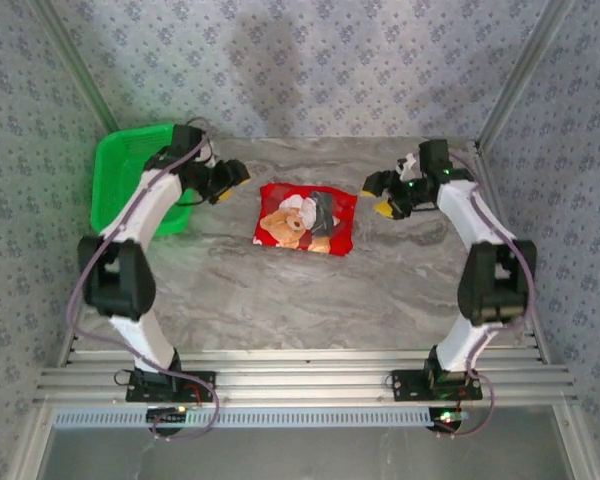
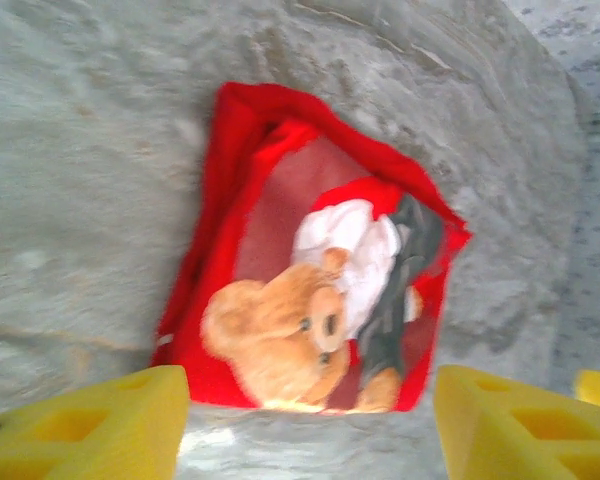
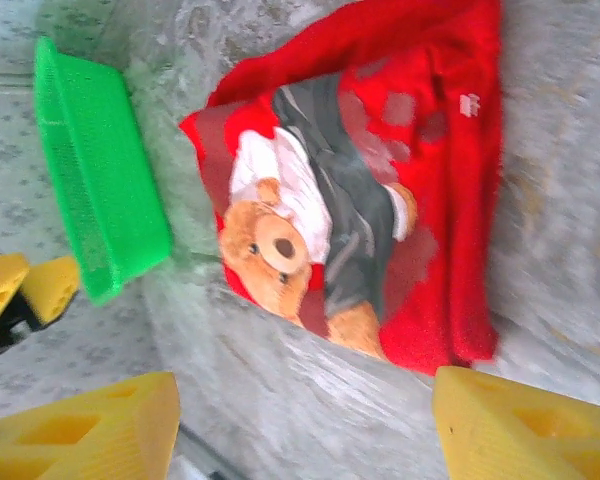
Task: Fold and stack the t-shirts
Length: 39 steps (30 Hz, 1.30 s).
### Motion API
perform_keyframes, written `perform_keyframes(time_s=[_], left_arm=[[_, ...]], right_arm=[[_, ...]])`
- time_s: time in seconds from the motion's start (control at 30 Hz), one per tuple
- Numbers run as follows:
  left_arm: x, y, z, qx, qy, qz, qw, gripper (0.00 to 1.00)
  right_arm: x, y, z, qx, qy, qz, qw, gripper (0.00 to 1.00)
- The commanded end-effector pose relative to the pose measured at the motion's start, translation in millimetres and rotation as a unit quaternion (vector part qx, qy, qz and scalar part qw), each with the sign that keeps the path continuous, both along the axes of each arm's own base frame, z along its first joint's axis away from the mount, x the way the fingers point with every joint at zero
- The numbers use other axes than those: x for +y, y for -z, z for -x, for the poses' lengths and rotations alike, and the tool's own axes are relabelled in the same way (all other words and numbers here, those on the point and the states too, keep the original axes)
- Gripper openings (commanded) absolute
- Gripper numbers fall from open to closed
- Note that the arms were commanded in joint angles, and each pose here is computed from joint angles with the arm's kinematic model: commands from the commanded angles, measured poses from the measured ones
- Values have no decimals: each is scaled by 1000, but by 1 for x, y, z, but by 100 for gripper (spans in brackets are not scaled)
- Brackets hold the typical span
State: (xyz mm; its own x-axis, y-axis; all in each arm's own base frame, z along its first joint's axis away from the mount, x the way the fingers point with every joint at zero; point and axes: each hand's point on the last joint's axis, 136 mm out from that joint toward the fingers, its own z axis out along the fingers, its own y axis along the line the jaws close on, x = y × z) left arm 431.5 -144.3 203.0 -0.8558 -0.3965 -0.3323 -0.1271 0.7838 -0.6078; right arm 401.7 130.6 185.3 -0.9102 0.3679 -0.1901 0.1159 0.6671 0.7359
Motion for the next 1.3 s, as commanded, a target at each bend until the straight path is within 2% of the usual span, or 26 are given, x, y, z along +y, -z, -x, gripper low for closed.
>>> perform_keyframes(time_s=[0.0,0.07,0.13,0.2,0.23,0.27,0.3,0.47,0.53,0.63,0.7,0.77,0.83,0.87,1.07,1.13,1.27], left_arm=[[59,-35,4,-130,-79,-90,984,72],[90,-33,21,-150,-116,-133,973,77],[129,-30,41,-158,-168,-179,956,81],[162,-29,59,-190,-205,-215,936,88],[175,-26,67,-199,-221,-238,925,92],[190,-21,75,-204,-240,-264,912,97],[201,-16,80,-206,-252,-281,903,99],[217,26,79,-218,-244,-333,884,100],[220,40,75,-231,-248,-344,876,100],[218,61,68,-244,-239,-344,875,100],[217,78,63,-240,-240,-338,878,100],[215,91,57,-237,-228,-342,880,100],[211,89,57,-267,-223,-357,867,100],[208,89,56,-277,-218,-354,866,100],[179,106,39,-288,-133,-348,882,100],[172,112,37,-306,-116,-342,881,100],[171,113,37,-302,-115,-342,882,100]], right_arm=[[-42,-3,19,-94,27,139,985,72],[-70,-6,39,-132,69,204,968,73],[-102,-21,52,-184,134,234,945,78],[-135,-42,66,-248,202,271,908,94],[-145,-42,72,-261,214,290,895,99],[-156,-36,78,-271,221,315,882,100],[-162,-24,83,-265,223,328,879,100],[-202,39,92,-220,243,417,847,100],[-212,55,92,-223,261,436,832,100],[-218,73,88,-230,294,426,824,100],[-207,81,78,-242,265,417,835,100],[-198,76,68,-283,247,424,824,100],[-195,72,60,-304,244,424,818,100],[-195,73,56,-304,246,421,818,100],[-186,76,32,-328,215,412,823,100],[-187,82,29,-333,218,413,819,100],[-172,89,21,-341,186,430,815,100]])
